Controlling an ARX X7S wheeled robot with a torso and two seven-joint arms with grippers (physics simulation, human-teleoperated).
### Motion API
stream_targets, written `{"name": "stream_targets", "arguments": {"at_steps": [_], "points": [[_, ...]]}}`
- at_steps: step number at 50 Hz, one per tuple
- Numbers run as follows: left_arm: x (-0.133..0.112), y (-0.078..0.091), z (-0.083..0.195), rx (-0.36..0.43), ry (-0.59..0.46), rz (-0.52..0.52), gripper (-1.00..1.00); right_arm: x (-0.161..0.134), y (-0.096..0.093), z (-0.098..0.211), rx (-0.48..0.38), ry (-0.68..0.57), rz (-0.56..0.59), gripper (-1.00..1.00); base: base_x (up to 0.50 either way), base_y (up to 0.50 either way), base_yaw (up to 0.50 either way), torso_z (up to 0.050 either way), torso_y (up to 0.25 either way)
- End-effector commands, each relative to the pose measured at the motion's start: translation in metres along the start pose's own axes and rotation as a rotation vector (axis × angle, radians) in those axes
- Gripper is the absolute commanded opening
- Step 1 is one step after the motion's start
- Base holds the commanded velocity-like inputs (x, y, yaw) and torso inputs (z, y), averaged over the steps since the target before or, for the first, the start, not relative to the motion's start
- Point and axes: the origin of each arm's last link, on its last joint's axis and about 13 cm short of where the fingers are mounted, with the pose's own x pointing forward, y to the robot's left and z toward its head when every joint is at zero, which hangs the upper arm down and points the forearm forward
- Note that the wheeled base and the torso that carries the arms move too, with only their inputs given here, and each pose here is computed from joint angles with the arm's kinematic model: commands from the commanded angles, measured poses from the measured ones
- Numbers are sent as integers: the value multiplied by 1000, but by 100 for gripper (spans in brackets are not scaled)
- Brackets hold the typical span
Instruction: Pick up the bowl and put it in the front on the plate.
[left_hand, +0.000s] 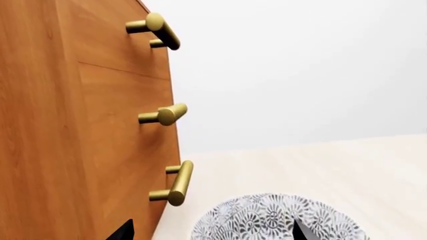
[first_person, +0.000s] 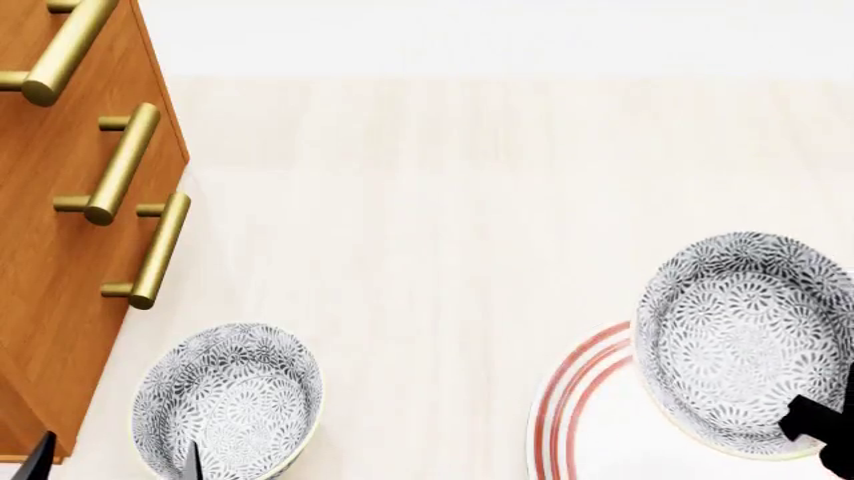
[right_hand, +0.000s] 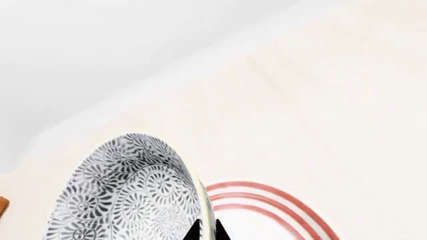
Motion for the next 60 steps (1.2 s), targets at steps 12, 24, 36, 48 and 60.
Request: {"name": "stream_targets", "arguments": {"at_steps": [12,24,36,48,60], "points": [[0,-1,-1,-1,3,-8,100,2,7,-9,-89,74,23,-100,0,0,0,0,0],[0,-1,-1,3,4,-11,100,-1,0,-11,-85,73,-9,-100,0,0,0,0,1],[0,-1,-1,3,5,-14,100,0,-2,-17,-79,80,-18,-100,0,0,0,0,0],[-1,-1,-2,2,8,-16,100,9,4,-27,-81,100,14,-100,0,0,0,0,1],[-1,-1,-3,1,8,-17,100,16,3,-33,-73,105,15,-100,0,0,0,0,0]]}}
